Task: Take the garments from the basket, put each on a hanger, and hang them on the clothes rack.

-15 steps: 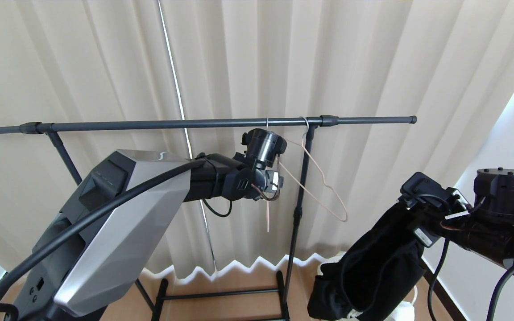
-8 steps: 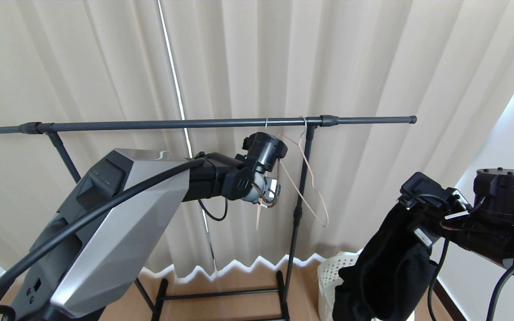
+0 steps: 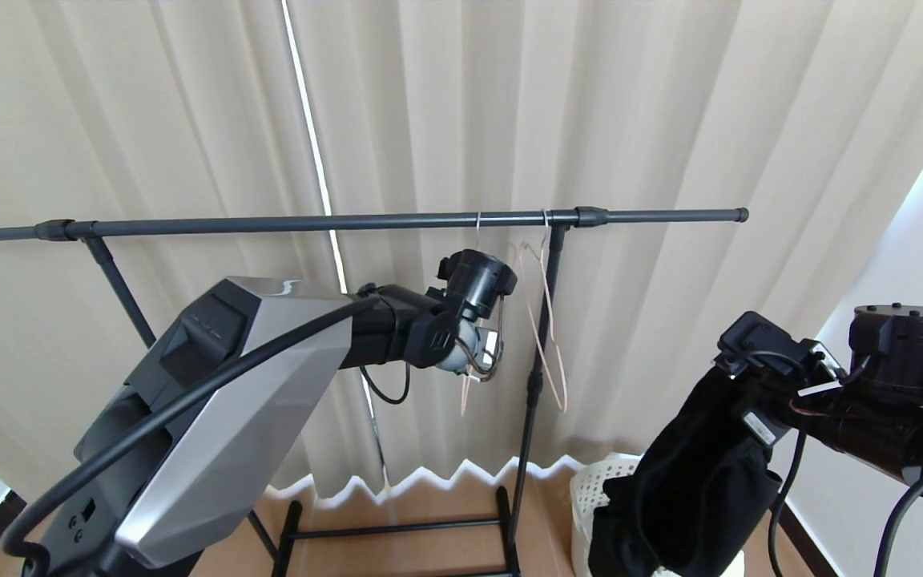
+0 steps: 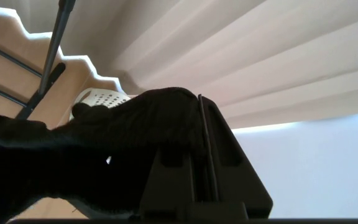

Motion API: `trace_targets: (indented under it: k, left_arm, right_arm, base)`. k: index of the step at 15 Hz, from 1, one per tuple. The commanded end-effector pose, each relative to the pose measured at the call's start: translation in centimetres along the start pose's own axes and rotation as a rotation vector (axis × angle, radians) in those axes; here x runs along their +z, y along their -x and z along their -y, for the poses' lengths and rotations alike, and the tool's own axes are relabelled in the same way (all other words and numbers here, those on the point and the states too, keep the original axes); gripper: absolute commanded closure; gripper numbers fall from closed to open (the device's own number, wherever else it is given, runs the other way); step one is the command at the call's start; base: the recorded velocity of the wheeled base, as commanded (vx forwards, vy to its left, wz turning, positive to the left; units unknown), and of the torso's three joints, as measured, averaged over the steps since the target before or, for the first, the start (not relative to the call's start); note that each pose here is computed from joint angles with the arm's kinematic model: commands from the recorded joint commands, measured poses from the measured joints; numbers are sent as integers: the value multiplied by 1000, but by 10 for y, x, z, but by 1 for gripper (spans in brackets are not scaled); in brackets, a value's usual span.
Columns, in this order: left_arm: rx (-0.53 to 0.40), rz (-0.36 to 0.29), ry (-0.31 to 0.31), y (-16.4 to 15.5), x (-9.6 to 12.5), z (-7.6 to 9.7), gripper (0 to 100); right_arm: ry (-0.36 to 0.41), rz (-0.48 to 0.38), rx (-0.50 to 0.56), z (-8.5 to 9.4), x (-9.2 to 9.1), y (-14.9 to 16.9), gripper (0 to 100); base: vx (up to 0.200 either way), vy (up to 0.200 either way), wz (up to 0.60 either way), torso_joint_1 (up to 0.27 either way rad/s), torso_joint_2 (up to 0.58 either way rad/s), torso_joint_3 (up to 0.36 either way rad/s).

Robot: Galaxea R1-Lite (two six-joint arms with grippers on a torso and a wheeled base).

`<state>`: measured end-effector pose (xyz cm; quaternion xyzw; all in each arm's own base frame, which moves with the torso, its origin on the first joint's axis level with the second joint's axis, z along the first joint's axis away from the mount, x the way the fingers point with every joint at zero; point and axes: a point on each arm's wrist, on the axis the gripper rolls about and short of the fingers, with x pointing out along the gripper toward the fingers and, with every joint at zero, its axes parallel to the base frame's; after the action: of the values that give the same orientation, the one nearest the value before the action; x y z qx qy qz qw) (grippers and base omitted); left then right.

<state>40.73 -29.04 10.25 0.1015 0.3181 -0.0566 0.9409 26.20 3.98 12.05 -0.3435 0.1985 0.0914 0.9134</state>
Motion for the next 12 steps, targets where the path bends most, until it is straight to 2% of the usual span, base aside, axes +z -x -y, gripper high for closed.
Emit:
trace_targets:
  k: [1,2,5,7,9,10,12]
  left_arm:
    - [4,-16,-7,-7,-6,2,0]
    - [4,-9,-1,-14,-9,3,0]
    - [-15,103,42,-22,-1,6,0]
    - [-23,152,51,-24,3,6,0]
    - [-24,166,47,-24,4,7,0]
    - [-24,163,46,-25,3,7,100]
    - [-23,162,45,-25,3,8,100]
  right_arm:
    - [2,-1,2,-1,0,0,100]
    - [3,-2,5,-1,0,0,100]
    - [6,-11,12,-3,-2,-3,100]
    - [5,-13,13,-4,-2,-2,100]
    - [5,-13,13,-4,-2,-2,100]
    - [5,-13,13,-4,-2,-2,100]
    - [5,-13,13,-4,-2,-2,100]
  base:
    - [0,0,0,0,0,0]
    - [0,0,0,0,0,0]
    - [0,0,0,0,0,0]
    - [0,0,0,0,0,0]
    - [0,0,0,0,0,0]
    - [0,0,0,0,0,0]
    - [0,0,0,0,0,0]
